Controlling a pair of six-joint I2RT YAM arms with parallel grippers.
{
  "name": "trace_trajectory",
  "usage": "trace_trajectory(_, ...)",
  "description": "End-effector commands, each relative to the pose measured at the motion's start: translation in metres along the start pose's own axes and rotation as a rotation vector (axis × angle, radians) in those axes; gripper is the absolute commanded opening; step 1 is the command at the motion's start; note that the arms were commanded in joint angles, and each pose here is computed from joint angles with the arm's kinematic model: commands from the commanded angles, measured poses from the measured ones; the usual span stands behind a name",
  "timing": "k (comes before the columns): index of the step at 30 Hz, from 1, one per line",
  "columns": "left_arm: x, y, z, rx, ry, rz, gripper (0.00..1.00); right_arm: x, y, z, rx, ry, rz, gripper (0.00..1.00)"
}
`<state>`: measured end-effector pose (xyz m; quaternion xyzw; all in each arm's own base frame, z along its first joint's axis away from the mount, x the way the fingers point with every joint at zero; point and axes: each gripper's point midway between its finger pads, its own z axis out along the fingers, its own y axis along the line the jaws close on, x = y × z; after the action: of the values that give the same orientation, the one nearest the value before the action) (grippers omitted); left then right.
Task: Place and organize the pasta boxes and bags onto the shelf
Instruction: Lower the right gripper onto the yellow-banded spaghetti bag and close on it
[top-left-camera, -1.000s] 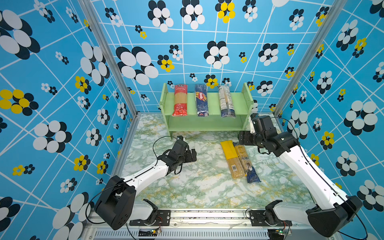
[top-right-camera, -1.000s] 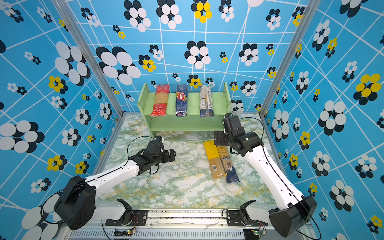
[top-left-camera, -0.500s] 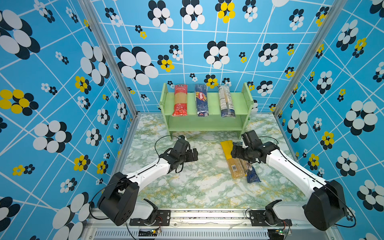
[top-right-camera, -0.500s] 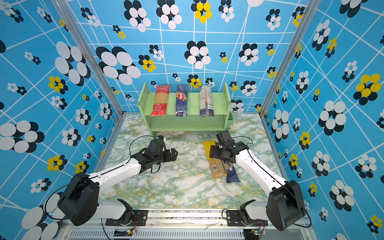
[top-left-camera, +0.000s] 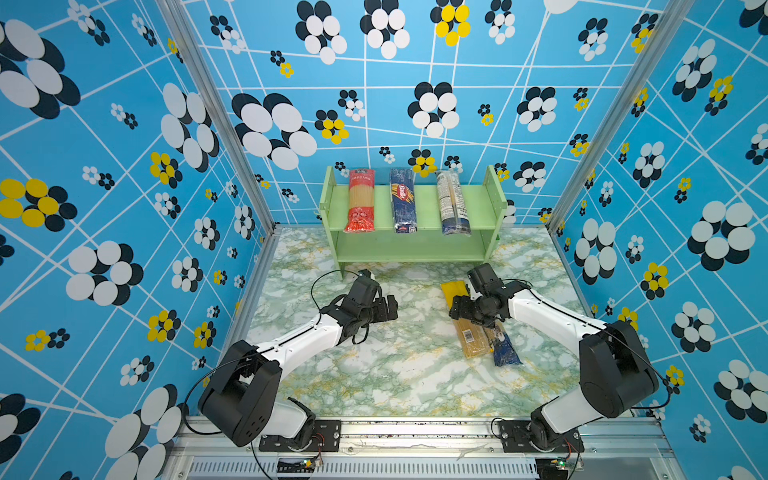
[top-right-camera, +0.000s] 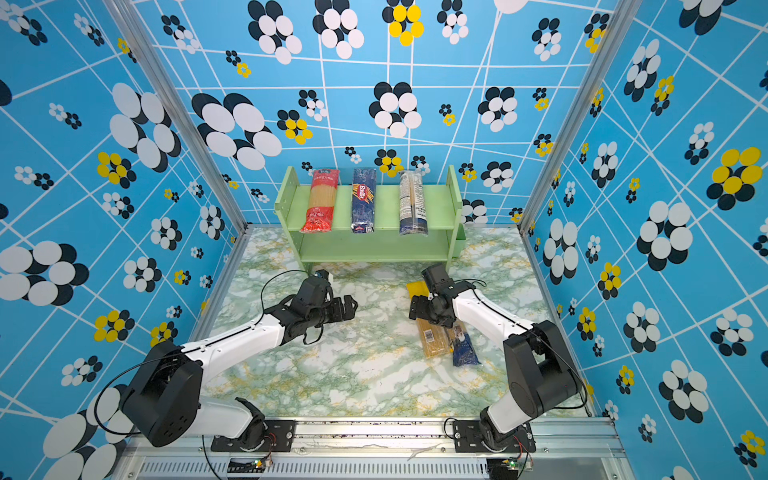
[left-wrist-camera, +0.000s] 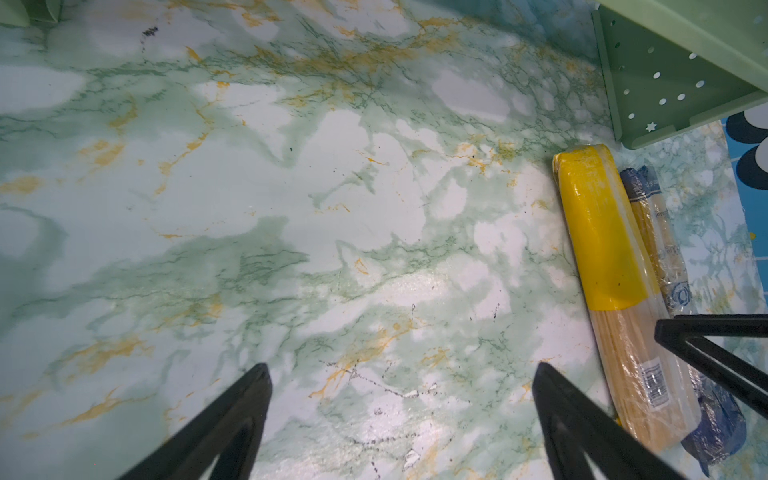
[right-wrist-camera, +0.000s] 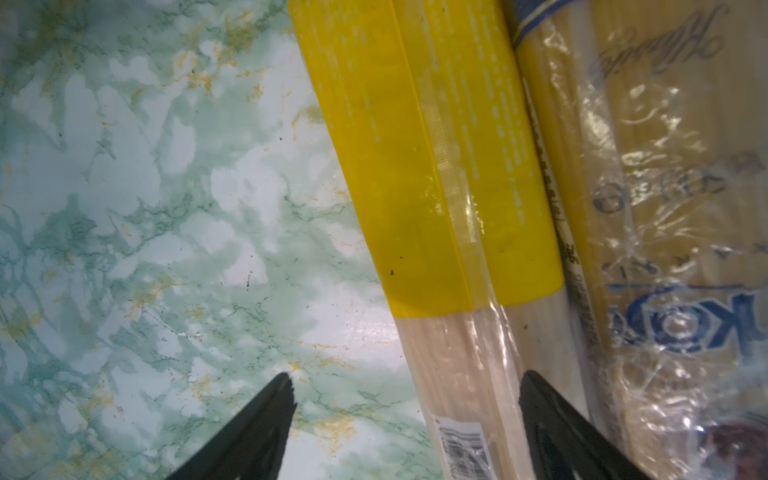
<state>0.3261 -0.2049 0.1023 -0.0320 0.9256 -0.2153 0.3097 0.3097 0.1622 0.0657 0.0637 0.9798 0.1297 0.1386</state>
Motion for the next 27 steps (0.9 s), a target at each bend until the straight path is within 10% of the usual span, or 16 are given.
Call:
trace_trajectory(1, -0.009, -0.007, 0.001, 0.015, -0.015, -0.010, 0.99, 0.003, -0.001, 0.008, -0.006, 0.024, 0.017, 0.87)
trace_trajectory(27, -0.005, -0.002, -0.004, 0.005, -0.020, 0.007, 0.99, 0.013, -0.002, 0.024, -0.009, 0.070, 0.044, 0.87)
